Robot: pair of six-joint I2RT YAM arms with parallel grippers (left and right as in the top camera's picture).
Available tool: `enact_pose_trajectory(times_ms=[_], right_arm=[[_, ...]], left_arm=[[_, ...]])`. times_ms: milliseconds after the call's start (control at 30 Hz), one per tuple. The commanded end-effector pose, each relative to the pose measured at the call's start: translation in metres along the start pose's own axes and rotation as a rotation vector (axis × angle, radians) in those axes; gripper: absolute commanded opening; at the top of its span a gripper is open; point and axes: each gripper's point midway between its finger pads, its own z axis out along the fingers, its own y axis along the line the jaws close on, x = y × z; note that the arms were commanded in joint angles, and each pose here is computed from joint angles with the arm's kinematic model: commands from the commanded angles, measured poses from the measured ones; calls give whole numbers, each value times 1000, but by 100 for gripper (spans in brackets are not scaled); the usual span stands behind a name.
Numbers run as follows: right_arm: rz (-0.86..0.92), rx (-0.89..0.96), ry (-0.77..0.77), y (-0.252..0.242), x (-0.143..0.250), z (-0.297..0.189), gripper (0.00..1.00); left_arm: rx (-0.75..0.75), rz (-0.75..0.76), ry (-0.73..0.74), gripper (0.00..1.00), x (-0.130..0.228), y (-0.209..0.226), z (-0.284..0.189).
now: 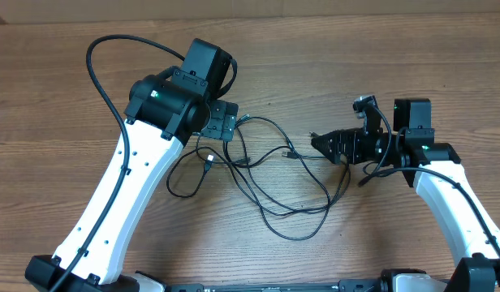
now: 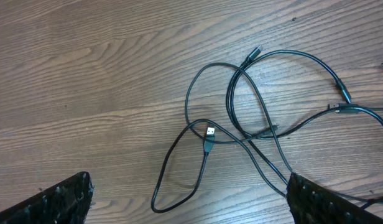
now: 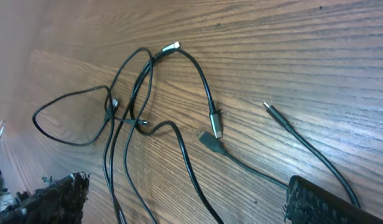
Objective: Untangle cables
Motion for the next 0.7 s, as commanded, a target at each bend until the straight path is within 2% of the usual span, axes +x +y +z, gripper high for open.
enact_pose_trajectory(times_ms=[0,667], right_arm=[[-53,0,6,3,-1,1,100],[-91,-17,49,36,-18,-8,100]], left_arm=[[4,3,-4,100,-3,0,0],[4,3,-5,99,-3,0,0]])
